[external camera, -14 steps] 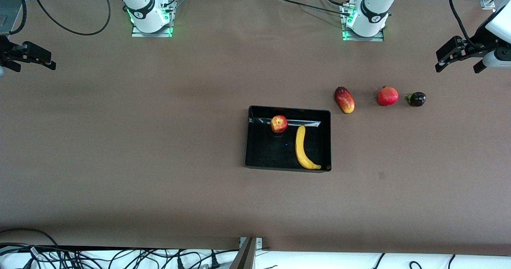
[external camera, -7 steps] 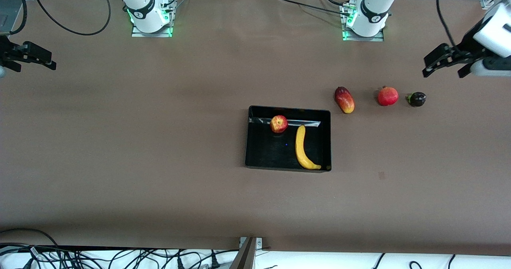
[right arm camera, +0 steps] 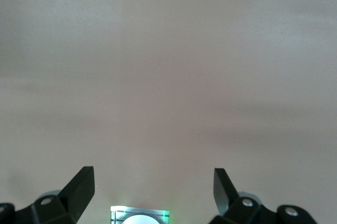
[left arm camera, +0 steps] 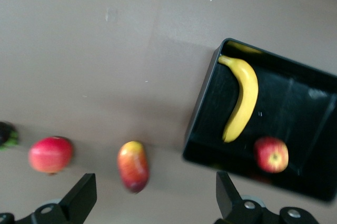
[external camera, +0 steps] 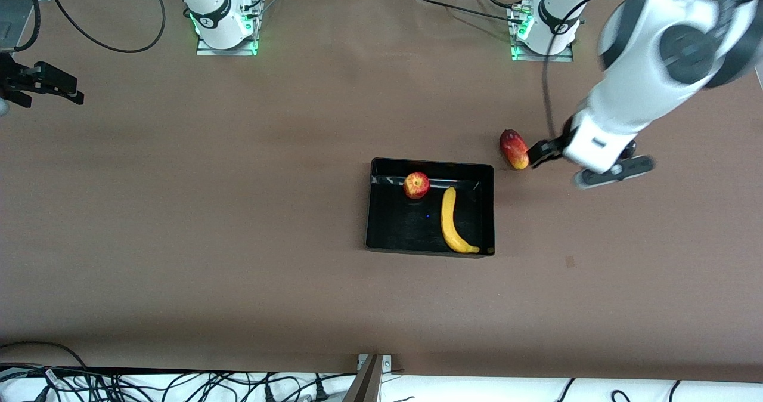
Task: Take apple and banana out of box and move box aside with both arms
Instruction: 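Reach the left gripper into the black tray toward the red apple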
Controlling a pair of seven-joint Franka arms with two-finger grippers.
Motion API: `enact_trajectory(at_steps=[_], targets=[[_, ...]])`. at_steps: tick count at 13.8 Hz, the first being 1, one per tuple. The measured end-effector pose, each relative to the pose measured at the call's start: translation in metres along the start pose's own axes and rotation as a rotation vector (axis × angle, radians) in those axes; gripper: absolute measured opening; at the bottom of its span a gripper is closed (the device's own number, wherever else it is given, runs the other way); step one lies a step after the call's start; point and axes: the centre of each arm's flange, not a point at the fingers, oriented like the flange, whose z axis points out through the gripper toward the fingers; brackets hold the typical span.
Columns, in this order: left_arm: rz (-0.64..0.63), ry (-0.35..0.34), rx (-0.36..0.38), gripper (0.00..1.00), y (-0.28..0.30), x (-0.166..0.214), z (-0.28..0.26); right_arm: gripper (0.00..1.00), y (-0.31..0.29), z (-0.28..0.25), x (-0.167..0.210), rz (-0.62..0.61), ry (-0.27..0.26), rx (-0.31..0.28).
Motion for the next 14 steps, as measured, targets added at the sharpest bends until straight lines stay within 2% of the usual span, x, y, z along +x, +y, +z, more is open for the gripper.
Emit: enact_trajectory(at_steps=[3, 7, 10, 14], targets=[[-0.131, 0.02, 0.019, 1.0, 0.067, -0.01, 0.085, 1.0, 0.0, 0.0, 0.0, 0.0, 0.0, 0.0], [-0.182, -0.039, 0.068, 1.0, 0.115, -0.038, 0.164, 1.0, 0.0, 0.0, 0.0, 0.0, 0.0, 0.0], [-0.235, -0.05, 0.075, 1.0, 0.141, -0.046, 0.187, 1.0, 0.0, 0.0, 0.0, 0.0, -0.001, 0.0], [-0.25, -0.044, 0.061, 1.0, 0.169, -0.058, 0.191, 1.0, 0.0, 0.0, 0.0, 0.0, -0.001, 0.0]])
